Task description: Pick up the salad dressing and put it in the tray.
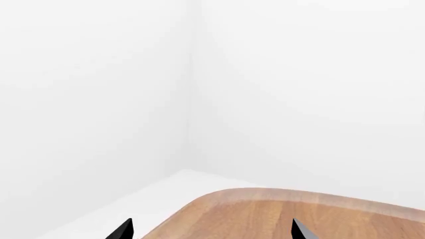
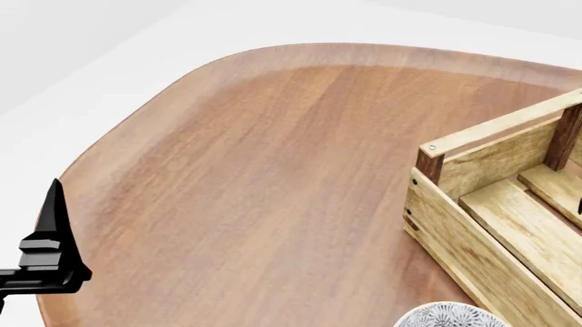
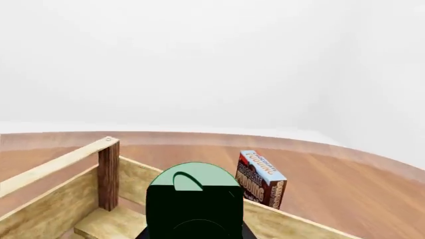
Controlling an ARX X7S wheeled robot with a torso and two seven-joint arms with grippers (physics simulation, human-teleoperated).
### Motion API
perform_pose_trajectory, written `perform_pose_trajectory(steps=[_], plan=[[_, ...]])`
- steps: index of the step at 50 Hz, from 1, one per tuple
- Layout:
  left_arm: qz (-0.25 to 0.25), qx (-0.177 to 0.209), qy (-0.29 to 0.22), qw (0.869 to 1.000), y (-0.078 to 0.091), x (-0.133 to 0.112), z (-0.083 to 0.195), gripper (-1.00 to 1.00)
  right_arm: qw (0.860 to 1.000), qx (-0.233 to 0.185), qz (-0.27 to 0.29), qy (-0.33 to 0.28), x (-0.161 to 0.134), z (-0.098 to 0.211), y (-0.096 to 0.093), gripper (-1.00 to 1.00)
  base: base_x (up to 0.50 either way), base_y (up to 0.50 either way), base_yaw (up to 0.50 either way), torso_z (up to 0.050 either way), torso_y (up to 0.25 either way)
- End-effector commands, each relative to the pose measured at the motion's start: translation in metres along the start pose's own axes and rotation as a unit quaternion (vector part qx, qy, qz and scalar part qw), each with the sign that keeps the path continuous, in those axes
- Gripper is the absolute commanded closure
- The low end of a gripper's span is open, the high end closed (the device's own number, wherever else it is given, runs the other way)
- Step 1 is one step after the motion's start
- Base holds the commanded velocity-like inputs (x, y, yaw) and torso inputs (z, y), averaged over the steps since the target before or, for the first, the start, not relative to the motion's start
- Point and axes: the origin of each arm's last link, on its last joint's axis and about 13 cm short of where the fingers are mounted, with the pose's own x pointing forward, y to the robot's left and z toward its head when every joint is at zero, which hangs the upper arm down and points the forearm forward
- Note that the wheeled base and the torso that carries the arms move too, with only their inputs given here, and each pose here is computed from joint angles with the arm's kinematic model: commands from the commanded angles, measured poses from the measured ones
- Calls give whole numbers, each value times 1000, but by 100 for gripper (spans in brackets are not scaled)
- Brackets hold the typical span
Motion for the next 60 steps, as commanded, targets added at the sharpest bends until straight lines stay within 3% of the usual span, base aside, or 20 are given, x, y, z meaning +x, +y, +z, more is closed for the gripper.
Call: perform_pose_trajectory(steps=[1,12,34,35,37,58,59,60], plan=[[0,2,-2,1000,0,0,0,-100,999,-26,-31,8,9,-24,-3,100,0,0,0,0,0],[-1,3,-1,1000,-1,-1,-1,-100,998,-29,-38,33,8,-53,-1,100,0,0,0,0,1],[-3,5,-1,1000,-1,-1,-2,-100,996,-45,-45,59,-4,-76,-2,100,0,0,0,0,0],[-3,5,-1,1000,-1,-1,-2,-100,998,-36,-46,31,-5,-76,-2,100,0,0,0,0,0],[-3,5,-2,1000,-1,-1,-2,-100,997,-35,-49,56,-4,-75,-2,100,0,0,0,0,0],[-3,5,-2,1000,0,-2,-1,-100,996,-36,-57,53,-4,-75,-2,100,0,0,0,0,0],[-3,5,-2,1000,0,-2,-1,-100,996,-36,-58,52,-4,-75,-2,-100,0,0,0,0,0],[-3,5,-2,1000,0,-2,-1,-100,996,-36,-58,52,-4,-75,-2,-100,0,0,0,0,0]])
